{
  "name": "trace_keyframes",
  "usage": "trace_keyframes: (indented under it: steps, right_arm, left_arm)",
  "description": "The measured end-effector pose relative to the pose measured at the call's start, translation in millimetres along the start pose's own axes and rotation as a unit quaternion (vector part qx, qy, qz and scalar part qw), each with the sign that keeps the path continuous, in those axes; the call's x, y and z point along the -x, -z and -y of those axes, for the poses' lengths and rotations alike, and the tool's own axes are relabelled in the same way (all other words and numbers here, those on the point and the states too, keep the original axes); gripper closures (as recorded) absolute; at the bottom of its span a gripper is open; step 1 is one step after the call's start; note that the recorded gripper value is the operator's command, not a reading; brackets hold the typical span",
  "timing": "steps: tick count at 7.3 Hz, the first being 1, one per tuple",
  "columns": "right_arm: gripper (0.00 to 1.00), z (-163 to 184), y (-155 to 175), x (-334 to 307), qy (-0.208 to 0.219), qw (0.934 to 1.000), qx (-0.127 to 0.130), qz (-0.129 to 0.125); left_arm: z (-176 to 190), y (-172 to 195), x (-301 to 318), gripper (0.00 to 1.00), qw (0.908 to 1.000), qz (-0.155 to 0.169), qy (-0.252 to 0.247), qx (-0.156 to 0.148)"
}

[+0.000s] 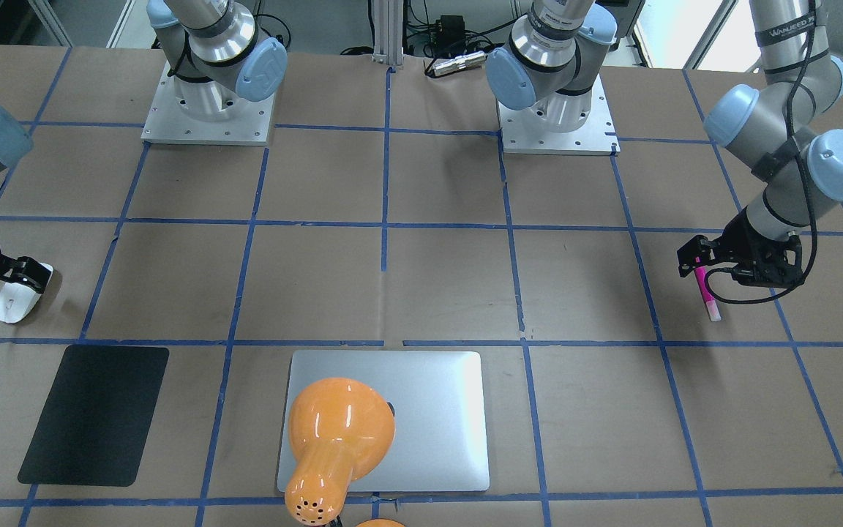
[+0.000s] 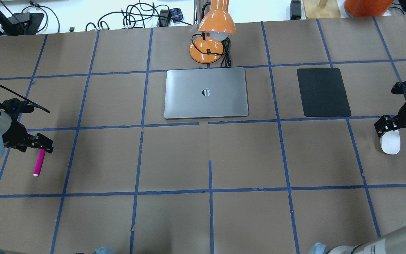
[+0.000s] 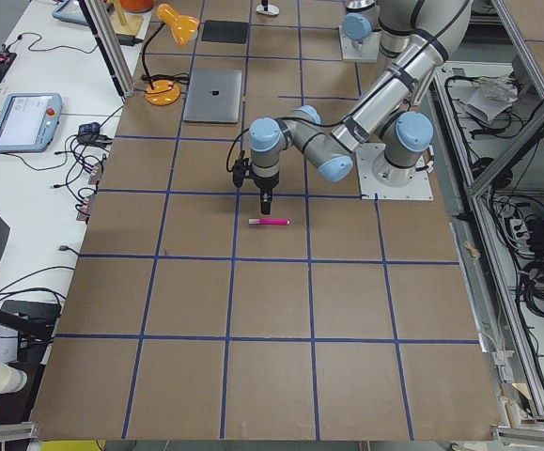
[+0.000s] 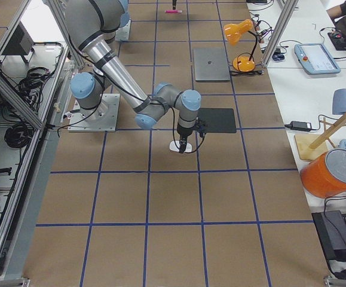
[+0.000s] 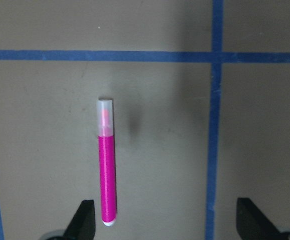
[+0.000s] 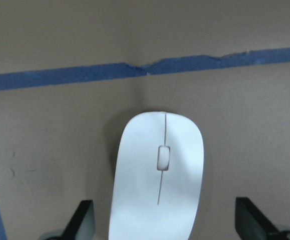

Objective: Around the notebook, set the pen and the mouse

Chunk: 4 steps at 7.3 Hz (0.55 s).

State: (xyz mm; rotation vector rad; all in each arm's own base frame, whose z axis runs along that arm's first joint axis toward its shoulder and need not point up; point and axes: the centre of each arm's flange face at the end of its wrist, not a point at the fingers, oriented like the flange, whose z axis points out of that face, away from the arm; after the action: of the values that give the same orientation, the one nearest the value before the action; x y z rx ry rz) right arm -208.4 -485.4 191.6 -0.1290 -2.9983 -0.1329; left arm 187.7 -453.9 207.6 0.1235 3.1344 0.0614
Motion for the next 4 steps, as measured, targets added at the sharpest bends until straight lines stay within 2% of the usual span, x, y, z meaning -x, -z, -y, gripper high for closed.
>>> trace_keyframes:
  steps: [2,3,4]
  right_arm:
    - [0.00,-5,-6,-1,-0.003,1.0000,0.003,0.005]
    - [0.00,-5,-7,-1,-0.004,1.0000,0.003,0.007]
    - [0.00,-5,-9,-1,-0.004,1.0000,0.004,0.008]
  left_arm:
    - [-10,-32,13,0.00,1.0000,-0.007,-0.004,-0.002]
    - [-12,-40,16,0.27,1.0000,-0.007,-0.001,-0.002]
    - [-13,-44,17,0.76,1.0000,-0.008,0.001,-0.002]
